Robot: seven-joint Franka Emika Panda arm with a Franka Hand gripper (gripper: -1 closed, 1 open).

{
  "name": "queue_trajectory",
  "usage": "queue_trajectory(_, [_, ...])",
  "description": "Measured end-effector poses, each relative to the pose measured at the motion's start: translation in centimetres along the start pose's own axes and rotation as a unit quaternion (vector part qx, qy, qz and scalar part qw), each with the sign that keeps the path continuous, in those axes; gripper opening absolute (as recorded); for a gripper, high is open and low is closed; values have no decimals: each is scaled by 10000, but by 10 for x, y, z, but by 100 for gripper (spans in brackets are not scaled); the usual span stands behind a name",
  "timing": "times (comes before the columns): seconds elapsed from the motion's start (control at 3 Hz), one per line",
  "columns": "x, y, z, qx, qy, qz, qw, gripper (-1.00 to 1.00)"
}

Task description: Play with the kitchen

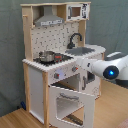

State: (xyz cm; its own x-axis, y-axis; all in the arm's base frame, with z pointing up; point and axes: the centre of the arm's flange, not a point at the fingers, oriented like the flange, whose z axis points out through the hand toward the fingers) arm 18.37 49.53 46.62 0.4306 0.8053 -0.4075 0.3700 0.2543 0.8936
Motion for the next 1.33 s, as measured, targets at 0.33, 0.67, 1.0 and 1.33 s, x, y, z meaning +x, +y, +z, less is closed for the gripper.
queue_trajectory(0.33, [-4, -2, -26, -700, 13, -14, 9975, 100])
queue_trajectory(0.67, [-3, -6, -59, -1452, 130, 15, 9893, 100])
queue_trajectory(1.0, [4, -14, -87, -1962, 440, 225, 9793, 100])
queue_trajectory(1.33, [13, -24, -104, -2283, 782, 528, 9690, 100])
